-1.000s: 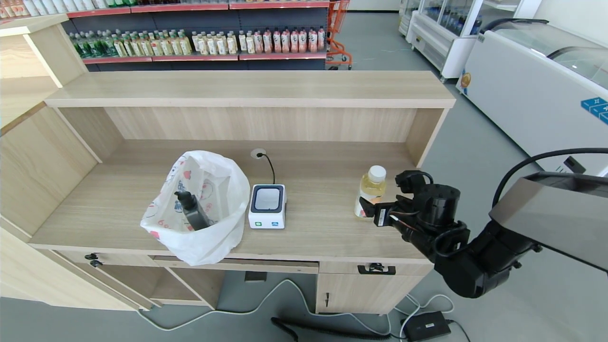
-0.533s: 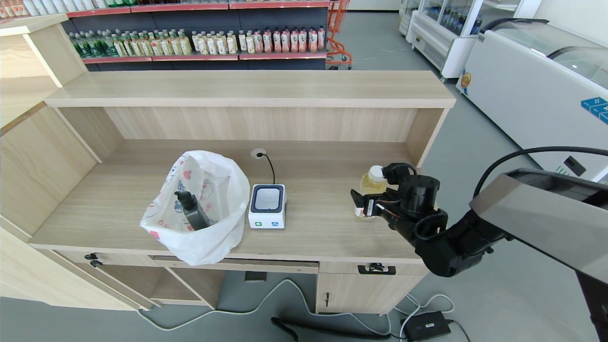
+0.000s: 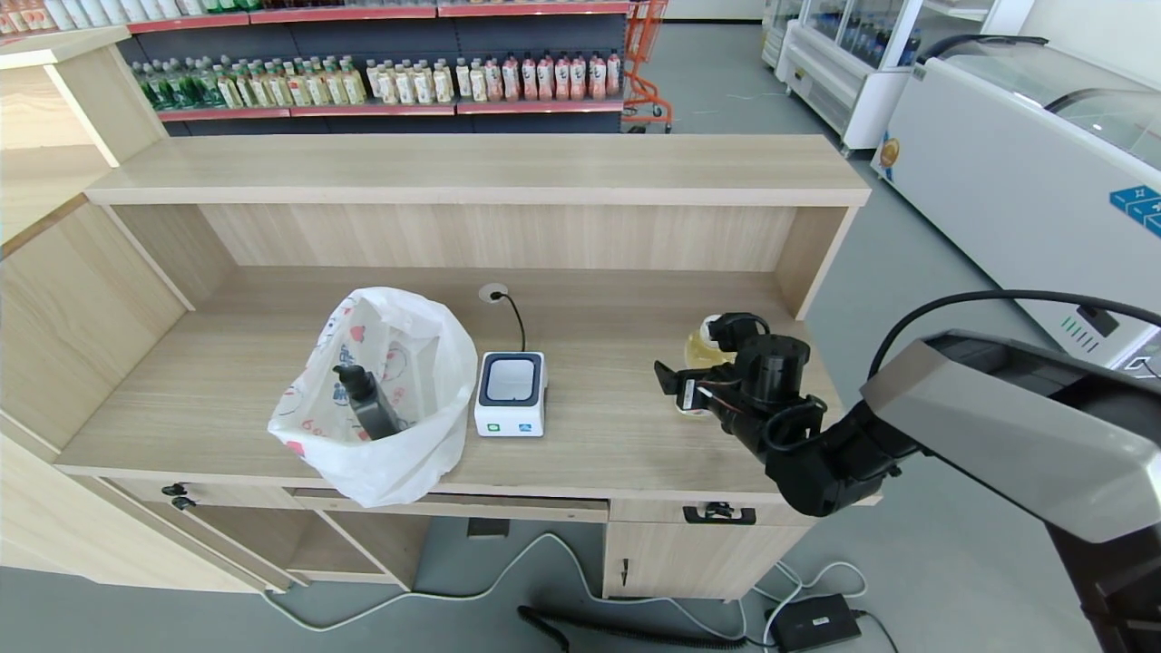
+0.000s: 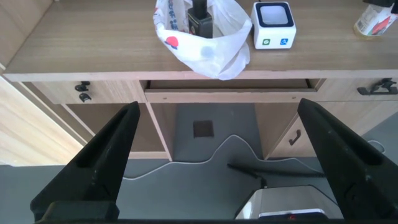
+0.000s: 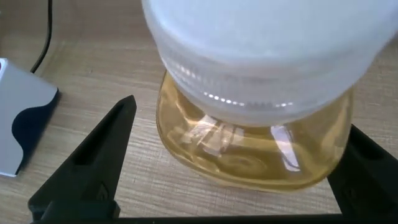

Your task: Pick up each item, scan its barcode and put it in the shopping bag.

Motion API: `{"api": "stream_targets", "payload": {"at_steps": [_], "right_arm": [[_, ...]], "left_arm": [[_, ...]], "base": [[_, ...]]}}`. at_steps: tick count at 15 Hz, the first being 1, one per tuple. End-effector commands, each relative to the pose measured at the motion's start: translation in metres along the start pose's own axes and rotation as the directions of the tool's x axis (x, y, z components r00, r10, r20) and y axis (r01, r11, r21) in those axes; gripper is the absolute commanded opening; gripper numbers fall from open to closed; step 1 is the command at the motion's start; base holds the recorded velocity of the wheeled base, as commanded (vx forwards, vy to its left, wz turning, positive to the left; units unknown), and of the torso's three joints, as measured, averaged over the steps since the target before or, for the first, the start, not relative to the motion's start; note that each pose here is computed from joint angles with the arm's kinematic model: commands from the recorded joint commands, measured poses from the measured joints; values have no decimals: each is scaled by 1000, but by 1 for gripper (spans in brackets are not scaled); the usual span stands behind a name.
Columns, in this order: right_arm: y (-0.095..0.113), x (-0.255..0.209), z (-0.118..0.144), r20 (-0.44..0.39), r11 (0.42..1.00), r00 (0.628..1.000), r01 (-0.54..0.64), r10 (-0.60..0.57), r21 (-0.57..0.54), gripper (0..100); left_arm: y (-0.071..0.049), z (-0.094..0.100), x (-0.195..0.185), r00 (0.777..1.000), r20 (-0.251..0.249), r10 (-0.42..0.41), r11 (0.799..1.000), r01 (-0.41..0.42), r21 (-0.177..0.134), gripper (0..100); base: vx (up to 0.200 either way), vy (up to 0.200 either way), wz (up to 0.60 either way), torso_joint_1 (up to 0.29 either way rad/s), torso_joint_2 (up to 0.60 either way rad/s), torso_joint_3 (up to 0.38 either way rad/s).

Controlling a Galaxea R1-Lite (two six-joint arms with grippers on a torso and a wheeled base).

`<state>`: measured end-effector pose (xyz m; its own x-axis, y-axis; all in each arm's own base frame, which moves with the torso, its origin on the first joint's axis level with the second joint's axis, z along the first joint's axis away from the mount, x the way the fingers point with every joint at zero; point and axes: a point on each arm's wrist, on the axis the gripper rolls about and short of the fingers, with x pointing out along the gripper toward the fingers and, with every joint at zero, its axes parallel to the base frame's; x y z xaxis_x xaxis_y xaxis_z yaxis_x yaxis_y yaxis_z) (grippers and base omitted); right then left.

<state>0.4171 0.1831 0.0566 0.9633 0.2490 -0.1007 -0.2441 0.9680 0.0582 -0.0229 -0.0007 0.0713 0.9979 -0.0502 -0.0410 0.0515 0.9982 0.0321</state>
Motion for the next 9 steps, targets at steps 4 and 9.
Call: {"api": "stream_targets", "payload": {"at_steps": [4,9], "right_arm": [[4,11,-8,0,999,1000,-10,10,-32,100],[4,15,-4,33,999,999,-42,43,-30,0]], "left_arm": [[0,0,0,1000,0,0,1000,0,0,100],[0,0,0,1000,0,0,1000,0,0,100]], "base": [[0,0,0,0,0,0],[0,0,0,0,0,0]]}}
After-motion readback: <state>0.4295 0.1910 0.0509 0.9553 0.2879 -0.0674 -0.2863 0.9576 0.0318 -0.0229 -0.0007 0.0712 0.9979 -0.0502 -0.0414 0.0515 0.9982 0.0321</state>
